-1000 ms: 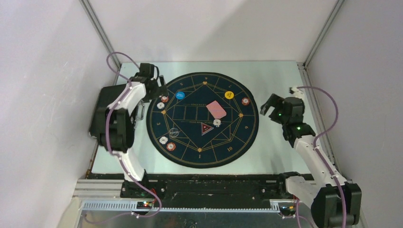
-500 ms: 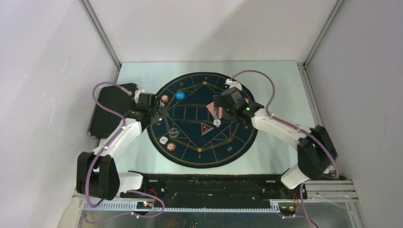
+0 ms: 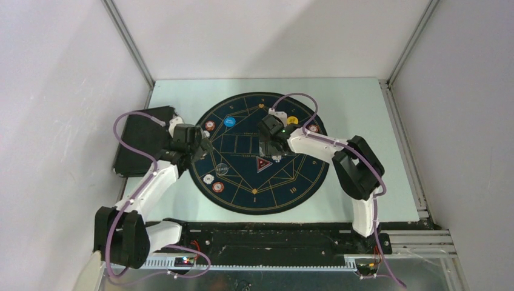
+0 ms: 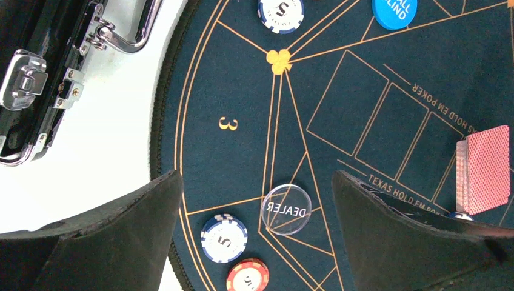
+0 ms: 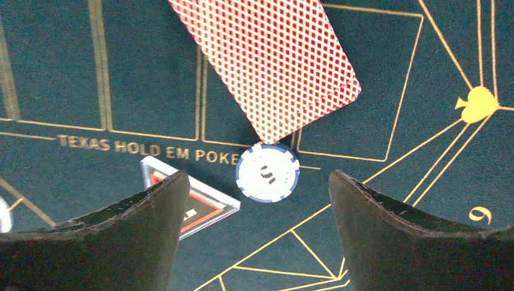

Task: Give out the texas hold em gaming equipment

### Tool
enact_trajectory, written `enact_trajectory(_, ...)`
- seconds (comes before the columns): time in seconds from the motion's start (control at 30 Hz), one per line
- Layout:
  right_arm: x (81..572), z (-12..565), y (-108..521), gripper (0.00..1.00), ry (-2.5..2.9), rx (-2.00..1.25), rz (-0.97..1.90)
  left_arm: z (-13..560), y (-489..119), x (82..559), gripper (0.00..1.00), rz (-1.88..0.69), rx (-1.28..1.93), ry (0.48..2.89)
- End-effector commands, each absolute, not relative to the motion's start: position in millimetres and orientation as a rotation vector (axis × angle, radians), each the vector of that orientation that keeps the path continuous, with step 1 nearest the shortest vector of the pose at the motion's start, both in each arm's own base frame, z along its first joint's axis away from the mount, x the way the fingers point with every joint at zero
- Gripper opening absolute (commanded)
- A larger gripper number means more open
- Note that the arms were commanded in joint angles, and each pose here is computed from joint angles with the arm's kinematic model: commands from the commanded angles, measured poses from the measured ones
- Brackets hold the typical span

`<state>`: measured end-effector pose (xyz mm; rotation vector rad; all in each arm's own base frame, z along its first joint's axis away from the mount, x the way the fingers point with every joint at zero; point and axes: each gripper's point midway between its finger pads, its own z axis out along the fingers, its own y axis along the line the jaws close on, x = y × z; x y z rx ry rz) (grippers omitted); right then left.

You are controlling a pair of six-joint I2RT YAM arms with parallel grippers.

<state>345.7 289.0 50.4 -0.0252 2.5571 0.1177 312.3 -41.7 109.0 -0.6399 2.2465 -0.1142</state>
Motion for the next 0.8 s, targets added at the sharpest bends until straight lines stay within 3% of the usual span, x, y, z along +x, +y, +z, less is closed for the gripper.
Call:
enact_trajectory(0.0,349.0,38.0,282.5,0.86,2.567,0.018,0.016,118.5,-43.7,317.4,1.00,-0.152,-0.639,2.192)
enact_trajectory(0.53,335.3,-11.1,259.4,0.65,2.646,0.022,-0.104,122.9,-51.1,318.5,1.00,-0.211,-0.628,2.180)
enact_trajectory(0.77,331.9,-16.7,249.0,0.60,2.652,0.029,-0.152,126.0,-54.9,317.2,1.00,-0.244,-0.624,2.176)
